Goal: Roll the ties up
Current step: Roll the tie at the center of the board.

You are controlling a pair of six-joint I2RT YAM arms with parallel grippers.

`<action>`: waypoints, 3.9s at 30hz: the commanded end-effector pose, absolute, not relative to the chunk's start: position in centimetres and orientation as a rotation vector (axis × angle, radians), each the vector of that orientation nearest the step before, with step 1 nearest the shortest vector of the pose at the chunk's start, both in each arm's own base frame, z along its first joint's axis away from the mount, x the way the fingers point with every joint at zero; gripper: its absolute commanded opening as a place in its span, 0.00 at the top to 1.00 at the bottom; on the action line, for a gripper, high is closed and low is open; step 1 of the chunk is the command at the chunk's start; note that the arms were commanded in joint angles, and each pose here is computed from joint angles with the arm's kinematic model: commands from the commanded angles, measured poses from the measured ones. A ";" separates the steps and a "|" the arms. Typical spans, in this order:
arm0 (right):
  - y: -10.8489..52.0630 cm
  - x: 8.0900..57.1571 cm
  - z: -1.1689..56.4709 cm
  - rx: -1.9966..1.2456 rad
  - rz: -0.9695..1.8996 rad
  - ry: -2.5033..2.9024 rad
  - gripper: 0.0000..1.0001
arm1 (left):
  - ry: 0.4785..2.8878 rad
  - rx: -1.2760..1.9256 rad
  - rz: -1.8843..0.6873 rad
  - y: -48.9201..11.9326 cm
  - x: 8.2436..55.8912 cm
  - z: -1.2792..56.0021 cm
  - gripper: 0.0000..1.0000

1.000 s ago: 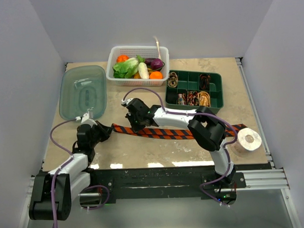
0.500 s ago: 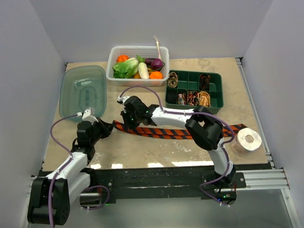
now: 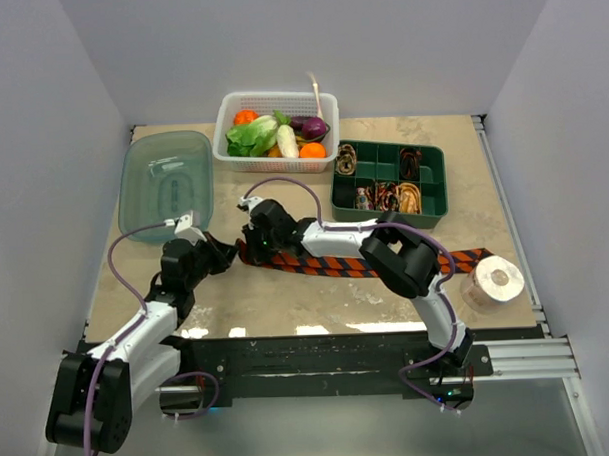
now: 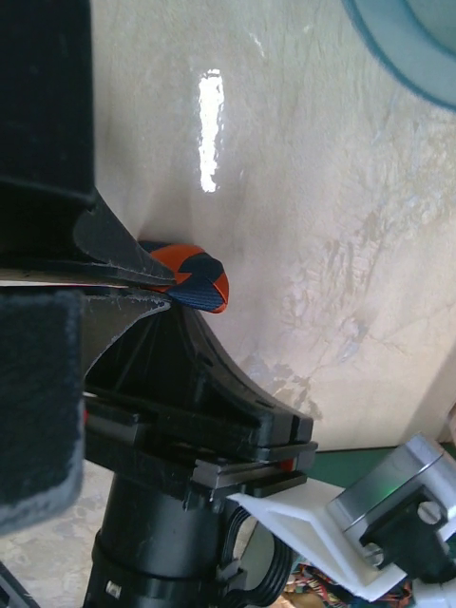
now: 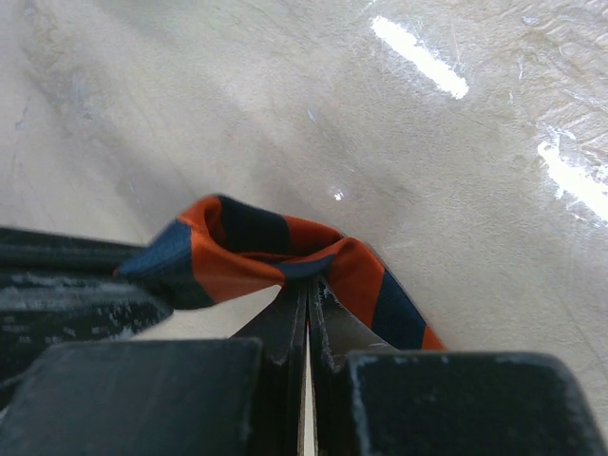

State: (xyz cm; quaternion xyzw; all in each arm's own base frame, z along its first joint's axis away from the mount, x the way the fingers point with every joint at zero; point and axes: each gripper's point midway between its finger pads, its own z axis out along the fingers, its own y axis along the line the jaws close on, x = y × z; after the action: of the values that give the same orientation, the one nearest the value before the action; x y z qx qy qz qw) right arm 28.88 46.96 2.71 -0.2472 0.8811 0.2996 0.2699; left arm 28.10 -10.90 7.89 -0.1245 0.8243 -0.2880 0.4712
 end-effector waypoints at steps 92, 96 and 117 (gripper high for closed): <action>44.4 31.4 5.8 -0.457 0.987 2.382 1.00 | 2.034 -0.209 -0.694 -13.6 28.0 7.6 1.00; 43.4 32.4 7.2 -0.462 0.958 2.352 1.00 | 2.039 -0.212 -0.700 -13.8 28.1 7.4 1.00; 43.3 31.5 8.7 -0.530 1.050 2.306 1.00 | 2.125 -0.207 -0.701 -16.6 29.4 5.8 0.98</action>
State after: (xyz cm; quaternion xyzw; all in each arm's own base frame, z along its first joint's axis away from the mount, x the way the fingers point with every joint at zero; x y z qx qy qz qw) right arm 32.18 42.97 6.75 -0.1784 0.8746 0.3673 0.2615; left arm 27.41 -15.87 3.72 -0.0768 0.8701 -0.2747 0.4019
